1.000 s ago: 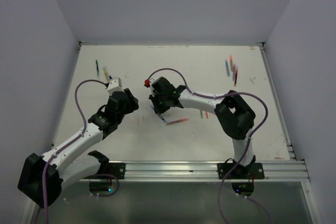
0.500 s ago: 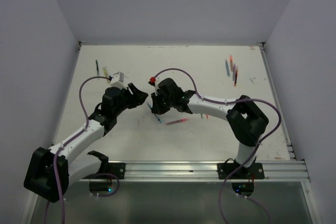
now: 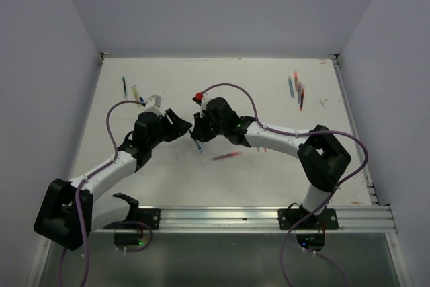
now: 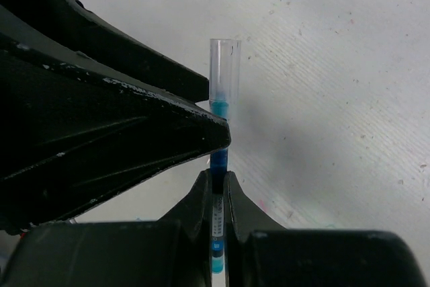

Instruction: Open the pen caps

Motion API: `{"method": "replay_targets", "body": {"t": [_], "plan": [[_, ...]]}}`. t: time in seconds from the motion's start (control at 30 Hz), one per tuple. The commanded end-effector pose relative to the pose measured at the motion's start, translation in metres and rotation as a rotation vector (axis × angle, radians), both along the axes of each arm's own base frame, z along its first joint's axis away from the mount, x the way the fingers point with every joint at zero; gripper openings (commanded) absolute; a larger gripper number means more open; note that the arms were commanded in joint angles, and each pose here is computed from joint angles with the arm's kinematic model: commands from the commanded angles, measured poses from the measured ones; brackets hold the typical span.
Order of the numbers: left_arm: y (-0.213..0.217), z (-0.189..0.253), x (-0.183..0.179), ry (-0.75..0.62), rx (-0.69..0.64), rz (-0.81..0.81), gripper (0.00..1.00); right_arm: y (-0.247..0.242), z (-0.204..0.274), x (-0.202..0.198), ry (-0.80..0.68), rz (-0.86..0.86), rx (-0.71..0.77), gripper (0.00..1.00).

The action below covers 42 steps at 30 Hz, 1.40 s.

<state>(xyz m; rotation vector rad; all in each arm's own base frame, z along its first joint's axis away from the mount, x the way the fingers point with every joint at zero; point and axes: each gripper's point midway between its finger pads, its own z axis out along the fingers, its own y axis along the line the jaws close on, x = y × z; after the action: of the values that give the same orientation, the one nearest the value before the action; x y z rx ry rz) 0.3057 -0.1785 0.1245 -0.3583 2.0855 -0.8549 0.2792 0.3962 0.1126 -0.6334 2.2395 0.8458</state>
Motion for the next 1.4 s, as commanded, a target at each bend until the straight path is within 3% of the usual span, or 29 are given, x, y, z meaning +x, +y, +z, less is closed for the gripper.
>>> {"method": "replay_targets", "body": {"t": [0.0,0.27,0.47,0.57,0.6,0.63,0.77,0.8,0.97,1.23,1.33,1.37], "plan": [[-0.006,0.016,0.008,-0.043,-0.054,-0.008,0.55,0.01,0.034,0.0,-0.049,0.01,0.105,0.0],[-0.006,0.018,0.01,-0.056,-0.062,-0.002,0.48,0.008,0.035,-0.003,-0.049,0.015,0.105,0.0],[-0.008,0.021,0.012,-0.066,-0.066,-0.007,0.36,0.008,0.038,-0.004,-0.053,0.022,0.111,0.0],[-0.007,0.023,0.013,-0.073,-0.064,-0.009,0.24,0.008,0.036,-0.004,-0.053,0.027,0.104,0.0],[-0.008,0.024,0.013,-0.073,-0.064,-0.009,0.09,0.008,0.037,-0.004,-0.056,0.03,0.106,0.0],[-0.008,0.024,0.014,-0.072,-0.062,-0.01,0.01,0.008,0.037,-0.004,-0.057,0.03,0.107,0.0],[-0.008,0.027,0.013,-0.083,-0.07,-0.017,0.0,0.01,0.034,-0.002,-0.053,0.028,0.101,0.02],[-0.008,0.029,0.013,-0.085,-0.073,-0.018,0.0,0.011,0.032,-0.002,-0.048,0.028,0.095,0.12],[-0.007,0.034,0.012,-0.097,-0.076,-0.01,0.0,0.019,0.027,0.0,-0.025,0.039,0.103,0.23],[-0.004,0.04,0.014,-0.097,-0.088,0.017,0.0,0.023,0.012,0.0,0.001,0.052,0.085,0.24],[-0.006,0.039,0.015,-0.086,-0.089,0.008,0.0,0.022,0.009,0.001,-0.003,0.043,0.074,0.0],[-0.006,0.039,0.016,-0.086,-0.088,0.012,0.0,0.019,0.007,0.002,-0.008,0.034,0.062,0.0]]}}
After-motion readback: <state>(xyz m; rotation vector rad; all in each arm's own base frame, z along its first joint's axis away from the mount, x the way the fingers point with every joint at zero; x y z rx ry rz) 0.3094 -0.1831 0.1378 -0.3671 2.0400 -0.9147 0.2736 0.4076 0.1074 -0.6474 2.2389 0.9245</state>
